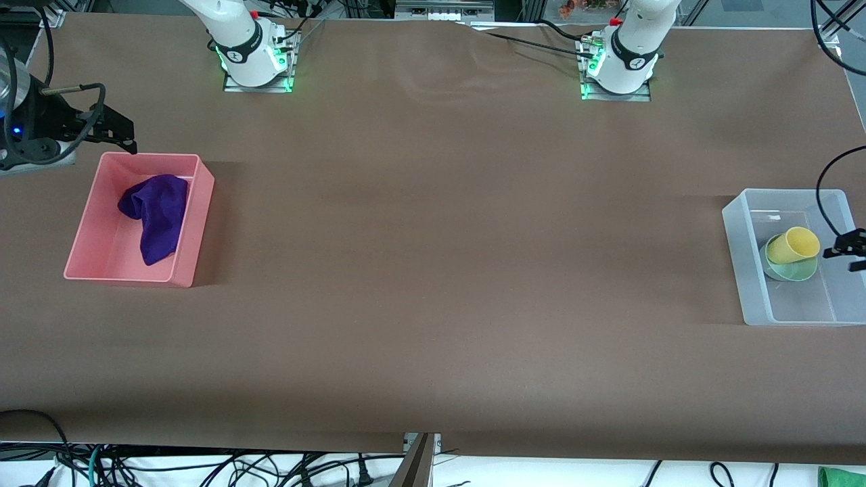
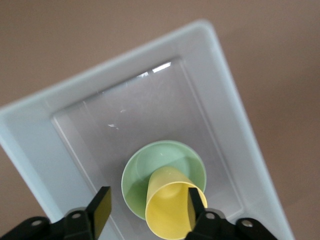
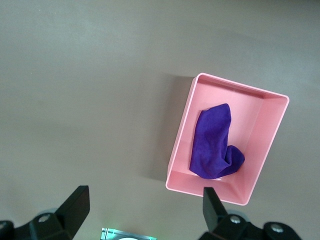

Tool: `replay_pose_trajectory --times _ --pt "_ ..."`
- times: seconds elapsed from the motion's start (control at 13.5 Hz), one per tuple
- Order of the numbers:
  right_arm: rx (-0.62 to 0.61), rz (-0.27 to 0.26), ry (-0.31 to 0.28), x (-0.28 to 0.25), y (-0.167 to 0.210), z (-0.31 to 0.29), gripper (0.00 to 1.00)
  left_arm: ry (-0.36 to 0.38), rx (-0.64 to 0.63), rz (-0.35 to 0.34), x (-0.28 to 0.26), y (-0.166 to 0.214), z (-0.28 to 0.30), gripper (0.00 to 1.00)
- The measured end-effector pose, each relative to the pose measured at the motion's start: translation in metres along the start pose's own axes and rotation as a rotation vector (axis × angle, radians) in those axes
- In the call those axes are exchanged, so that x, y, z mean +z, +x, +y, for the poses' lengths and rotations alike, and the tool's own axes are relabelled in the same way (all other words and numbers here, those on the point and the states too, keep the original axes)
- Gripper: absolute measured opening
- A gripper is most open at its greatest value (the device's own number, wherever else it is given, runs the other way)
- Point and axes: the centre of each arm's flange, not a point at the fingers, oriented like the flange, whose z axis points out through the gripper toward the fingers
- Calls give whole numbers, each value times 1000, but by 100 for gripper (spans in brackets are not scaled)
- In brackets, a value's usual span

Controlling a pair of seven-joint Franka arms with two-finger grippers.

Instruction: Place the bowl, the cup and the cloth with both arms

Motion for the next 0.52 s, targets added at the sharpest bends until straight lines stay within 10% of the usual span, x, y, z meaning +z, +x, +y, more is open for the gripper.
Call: replay_pose_trajectory --times 0.22,0.52 --pt "21 3 32 1 -1 7 100 26 -70 -6 -85 37 71 100" --pt "39 5 46 2 -2 16 100 65 -197 -50 -151 92 193 100"
